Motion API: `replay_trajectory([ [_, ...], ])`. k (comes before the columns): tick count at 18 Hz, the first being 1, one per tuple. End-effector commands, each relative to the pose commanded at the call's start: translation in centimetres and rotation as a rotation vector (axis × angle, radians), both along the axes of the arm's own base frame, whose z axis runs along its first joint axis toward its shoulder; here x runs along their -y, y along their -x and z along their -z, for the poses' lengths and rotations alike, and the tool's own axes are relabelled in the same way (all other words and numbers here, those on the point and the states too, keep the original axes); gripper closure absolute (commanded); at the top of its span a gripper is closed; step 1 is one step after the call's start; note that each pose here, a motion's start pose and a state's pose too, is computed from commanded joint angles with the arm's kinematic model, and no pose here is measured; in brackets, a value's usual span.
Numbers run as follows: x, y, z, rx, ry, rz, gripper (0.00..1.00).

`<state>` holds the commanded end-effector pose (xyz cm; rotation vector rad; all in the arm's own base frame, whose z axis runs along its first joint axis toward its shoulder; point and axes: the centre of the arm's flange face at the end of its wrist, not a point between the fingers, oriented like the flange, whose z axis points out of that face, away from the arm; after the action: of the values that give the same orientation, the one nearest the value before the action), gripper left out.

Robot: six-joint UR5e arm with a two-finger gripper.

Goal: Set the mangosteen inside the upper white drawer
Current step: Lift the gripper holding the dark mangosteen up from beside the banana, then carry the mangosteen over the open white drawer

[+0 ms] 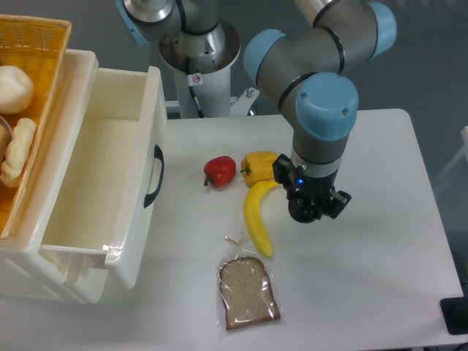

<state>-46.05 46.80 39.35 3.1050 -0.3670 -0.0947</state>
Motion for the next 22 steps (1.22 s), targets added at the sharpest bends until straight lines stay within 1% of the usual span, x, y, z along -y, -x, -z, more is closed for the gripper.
replay_trajectory([
  [3, 0.1, 0.1, 0.0, 0.001, -0.001, -0.001, 1.0],
  [5, 0.1, -0.2, -0.8, -0.011, -0.009, -0.008, 1.0],
  [7, -0.1, -0.5, -1.0, -0.003, -0.021, -0.01, 1.0],
  [8, -0.2, -1.1, -1.4, 0.004, -0.036, -0.015, 1.0],
  [10, 0.1, -2.4, -3.8, 0.003, -0.075, -0.022, 1.0],
  [12, 0.5, -4.4, -6.7, 0.012, -0.119, -0.047, 1.0],
  [14, 0.5, -6.9, -9.3, 0.014, -0.154, -0.052, 1.0],
  [19, 0.3, -12.7, -13.7, 0.031, -0.226, -0.06, 1.0],
  [20, 0.0, -14.1, -14.3, 0.038, -0.245, -0.054, 1.0],
  [22, -0.7, -17.6, -15.3, 0.048, -0.271, -0.013, 1.0],
])
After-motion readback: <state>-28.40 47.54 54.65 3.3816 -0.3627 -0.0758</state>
